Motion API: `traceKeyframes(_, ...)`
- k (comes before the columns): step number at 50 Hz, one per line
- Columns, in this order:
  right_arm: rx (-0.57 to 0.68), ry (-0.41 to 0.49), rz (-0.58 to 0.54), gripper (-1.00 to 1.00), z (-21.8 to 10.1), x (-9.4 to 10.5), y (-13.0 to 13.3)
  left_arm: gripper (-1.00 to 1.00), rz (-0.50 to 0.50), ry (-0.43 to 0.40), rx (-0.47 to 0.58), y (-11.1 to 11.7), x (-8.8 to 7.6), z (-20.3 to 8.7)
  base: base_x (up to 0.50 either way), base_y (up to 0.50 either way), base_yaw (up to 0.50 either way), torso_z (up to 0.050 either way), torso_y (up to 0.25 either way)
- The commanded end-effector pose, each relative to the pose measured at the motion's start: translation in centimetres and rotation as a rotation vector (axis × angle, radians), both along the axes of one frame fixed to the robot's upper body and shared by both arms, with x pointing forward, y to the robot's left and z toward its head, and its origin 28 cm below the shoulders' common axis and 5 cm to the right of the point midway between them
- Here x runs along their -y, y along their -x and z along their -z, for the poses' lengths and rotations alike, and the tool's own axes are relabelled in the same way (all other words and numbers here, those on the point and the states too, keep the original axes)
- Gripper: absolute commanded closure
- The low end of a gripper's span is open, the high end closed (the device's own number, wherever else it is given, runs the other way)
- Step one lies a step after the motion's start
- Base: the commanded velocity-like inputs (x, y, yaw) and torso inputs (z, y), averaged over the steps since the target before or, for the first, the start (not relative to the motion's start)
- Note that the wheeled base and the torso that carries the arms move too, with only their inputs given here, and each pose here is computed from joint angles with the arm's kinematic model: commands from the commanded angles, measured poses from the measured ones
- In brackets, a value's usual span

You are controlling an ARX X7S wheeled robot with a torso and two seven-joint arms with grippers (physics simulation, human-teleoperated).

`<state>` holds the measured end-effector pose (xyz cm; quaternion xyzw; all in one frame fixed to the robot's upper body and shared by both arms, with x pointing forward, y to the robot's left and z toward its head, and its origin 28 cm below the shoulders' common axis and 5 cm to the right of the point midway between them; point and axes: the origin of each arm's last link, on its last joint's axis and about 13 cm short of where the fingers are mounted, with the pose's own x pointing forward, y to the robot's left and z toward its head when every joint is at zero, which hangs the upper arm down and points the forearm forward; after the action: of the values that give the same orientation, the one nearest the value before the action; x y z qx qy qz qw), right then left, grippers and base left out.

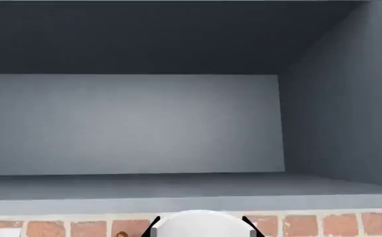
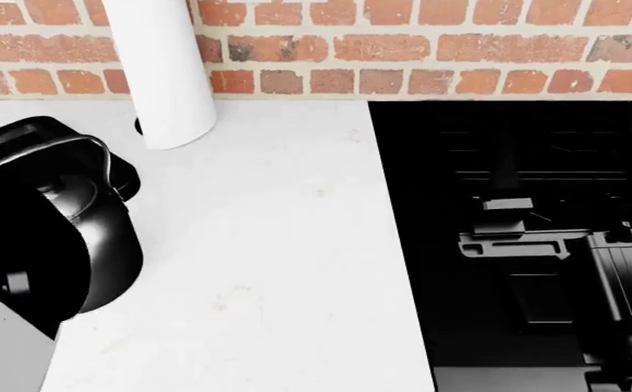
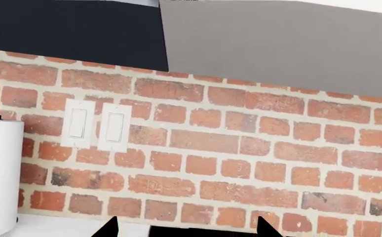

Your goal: Pick the kettle from the counter and place it on the tray. Then pick the mug from the cabinet and place it on the tray. Then close the cabinet doors.

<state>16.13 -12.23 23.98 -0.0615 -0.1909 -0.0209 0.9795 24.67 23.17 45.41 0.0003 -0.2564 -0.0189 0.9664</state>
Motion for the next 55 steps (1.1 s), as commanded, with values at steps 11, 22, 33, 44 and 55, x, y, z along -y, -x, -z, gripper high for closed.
traceKeyframes(11, -0.044, -0.031, 0.017, -1.0, 1.0, 0.4, -0.8, 1.0, 0.097, -0.043, -0.225, -1.8, 1.0, 8.4, 0.0, 0.0, 0.0, 0.0, 0.0)
traceKeyframes(22, -0.027, -0.004, 0.066, -1.0, 0.9, 0.4, -0.7, 1.0, 0.055, -0.029, -0.252, -2.6, -0.2, 8.9, 0.0, 0.24, 0.0, 0.0, 0.0)
traceKeyframes(33, -0.027, 0.004, 0.071, -1.0, 1.0, 0.4, -0.8, 1.0, 0.047, -0.026, -0.258, -2.7, -0.5, 9.0, 0.0, 0.5, 0.0, 0.0, 0.0)
traceKeyframes(44, -0.021, 0.007, 0.075, -1.0, 1.0, 0.4, -0.8, 1.0, 0.03, -0.024, -0.252, -2.9, -1.0, 9.2, 0.0, 0.5, 0.0, 0.0, 0.0)
traceKeyframes(55, -0.017, 0.009, 0.08, -1.0, 1.0, 0.5, -0.9, 1.0, 0.014, -0.034, -0.27, -3.1, -1.4, 9.8, 0.0, 0.5, 0.0, 0.0, 0.001)
